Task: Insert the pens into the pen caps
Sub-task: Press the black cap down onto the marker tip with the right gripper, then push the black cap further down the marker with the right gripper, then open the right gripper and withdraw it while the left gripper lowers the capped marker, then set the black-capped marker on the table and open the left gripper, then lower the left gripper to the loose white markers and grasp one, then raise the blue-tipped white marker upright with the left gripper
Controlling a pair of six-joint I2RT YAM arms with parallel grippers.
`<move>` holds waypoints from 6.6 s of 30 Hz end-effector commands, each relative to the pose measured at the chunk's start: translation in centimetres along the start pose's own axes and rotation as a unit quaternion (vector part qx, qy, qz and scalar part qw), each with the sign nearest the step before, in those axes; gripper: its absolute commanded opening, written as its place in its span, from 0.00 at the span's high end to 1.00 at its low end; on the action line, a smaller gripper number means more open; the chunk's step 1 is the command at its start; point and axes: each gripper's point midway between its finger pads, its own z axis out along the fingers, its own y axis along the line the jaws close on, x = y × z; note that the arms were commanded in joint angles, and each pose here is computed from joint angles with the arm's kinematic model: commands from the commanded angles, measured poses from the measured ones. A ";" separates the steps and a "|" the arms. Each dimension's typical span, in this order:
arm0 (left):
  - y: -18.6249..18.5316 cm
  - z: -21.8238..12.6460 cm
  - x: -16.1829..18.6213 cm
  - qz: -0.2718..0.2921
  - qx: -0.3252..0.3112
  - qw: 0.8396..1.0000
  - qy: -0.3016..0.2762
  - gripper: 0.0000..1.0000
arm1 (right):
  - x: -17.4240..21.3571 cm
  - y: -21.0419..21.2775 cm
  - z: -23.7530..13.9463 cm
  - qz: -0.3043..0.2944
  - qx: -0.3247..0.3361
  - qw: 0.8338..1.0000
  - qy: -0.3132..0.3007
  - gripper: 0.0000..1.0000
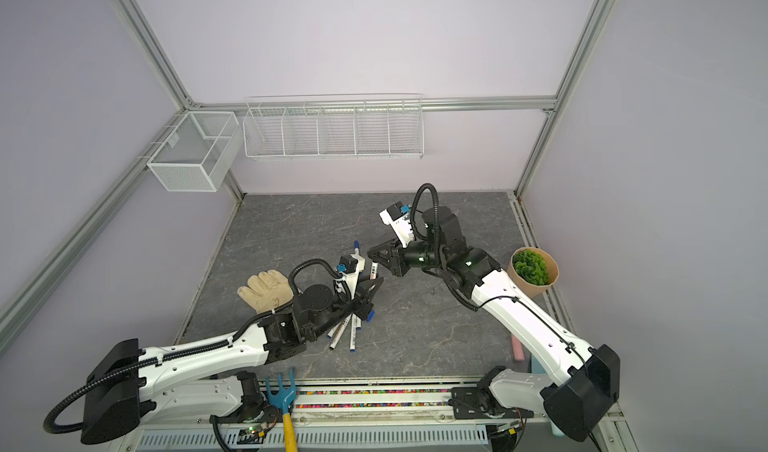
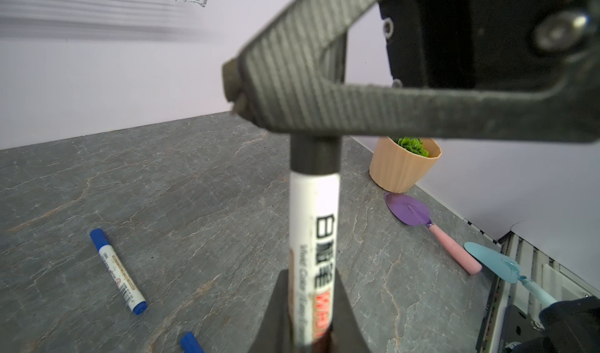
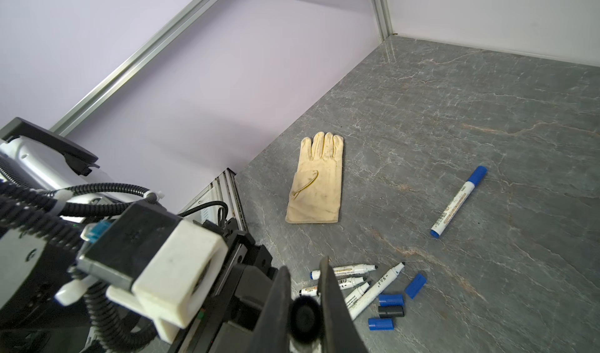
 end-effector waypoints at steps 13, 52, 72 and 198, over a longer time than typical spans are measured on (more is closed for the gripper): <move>4.1 -4.0 -14.2 -0.138 0.082 0.953 -0.259 1.00 | 14.8 0.0 3.4 0.146 -0.067 0.943 0.293 0.93; 5.7 -3.2 -11.5 -0.154 0.030 0.969 -0.189 1.00 | 15.4 -6.0 2.7 0.213 0.049 0.935 0.280 0.90; 8.3 -2.1 -8.6 -0.163 -0.040 0.973 -0.161 1.00 | 17.5 -7.4 2.4 0.187 0.102 0.919 0.330 0.89; 13.4 -7.3 23.5 -0.177 -0.331 0.831 0.411 0.89 | 11.2 -13.4 -3.3 0.193 0.269 0.937 0.115 0.48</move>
